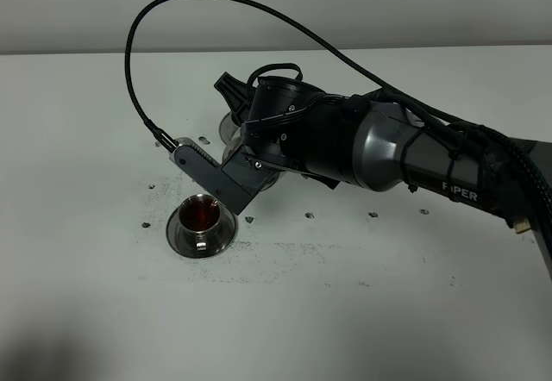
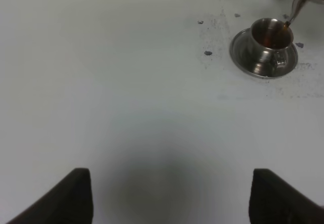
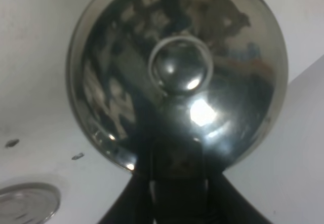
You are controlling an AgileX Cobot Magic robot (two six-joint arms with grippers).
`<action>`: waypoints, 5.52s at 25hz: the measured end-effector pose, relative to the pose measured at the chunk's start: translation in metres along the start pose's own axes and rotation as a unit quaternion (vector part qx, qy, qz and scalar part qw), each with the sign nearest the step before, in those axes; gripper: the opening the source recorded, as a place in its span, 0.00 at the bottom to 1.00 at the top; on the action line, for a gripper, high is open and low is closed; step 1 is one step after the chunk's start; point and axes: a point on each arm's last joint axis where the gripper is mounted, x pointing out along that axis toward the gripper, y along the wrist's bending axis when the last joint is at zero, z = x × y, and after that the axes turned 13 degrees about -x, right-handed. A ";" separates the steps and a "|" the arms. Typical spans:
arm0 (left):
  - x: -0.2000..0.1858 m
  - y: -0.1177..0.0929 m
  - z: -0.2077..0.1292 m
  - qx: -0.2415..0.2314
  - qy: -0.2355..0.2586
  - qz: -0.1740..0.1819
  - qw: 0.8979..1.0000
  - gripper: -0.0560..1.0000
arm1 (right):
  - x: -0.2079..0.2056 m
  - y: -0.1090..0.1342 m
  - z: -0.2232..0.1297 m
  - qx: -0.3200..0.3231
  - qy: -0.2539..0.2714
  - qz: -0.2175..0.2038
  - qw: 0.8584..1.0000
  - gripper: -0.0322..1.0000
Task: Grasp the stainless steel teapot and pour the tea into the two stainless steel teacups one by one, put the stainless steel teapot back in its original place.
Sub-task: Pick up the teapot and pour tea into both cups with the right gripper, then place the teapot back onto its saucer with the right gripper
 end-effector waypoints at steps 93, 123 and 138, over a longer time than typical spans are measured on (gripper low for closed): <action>0.000 0.000 0.000 0.000 0.000 0.000 1.000 0.65 | -0.020 0.125 -0.103 0.798 -0.132 0.089 0.582 0.23; 0.000 0.000 0.000 0.000 0.000 0.000 1.000 0.65 | 0.079 0.189 -0.156 0.876 -0.047 0.132 0.462 0.23; 0.000 0.000 0.000 0.000 0.000 0.000 1.000 0.65 | 0.087 0.191 -0.152 0.876 -0.046 0.134 0.461 0.23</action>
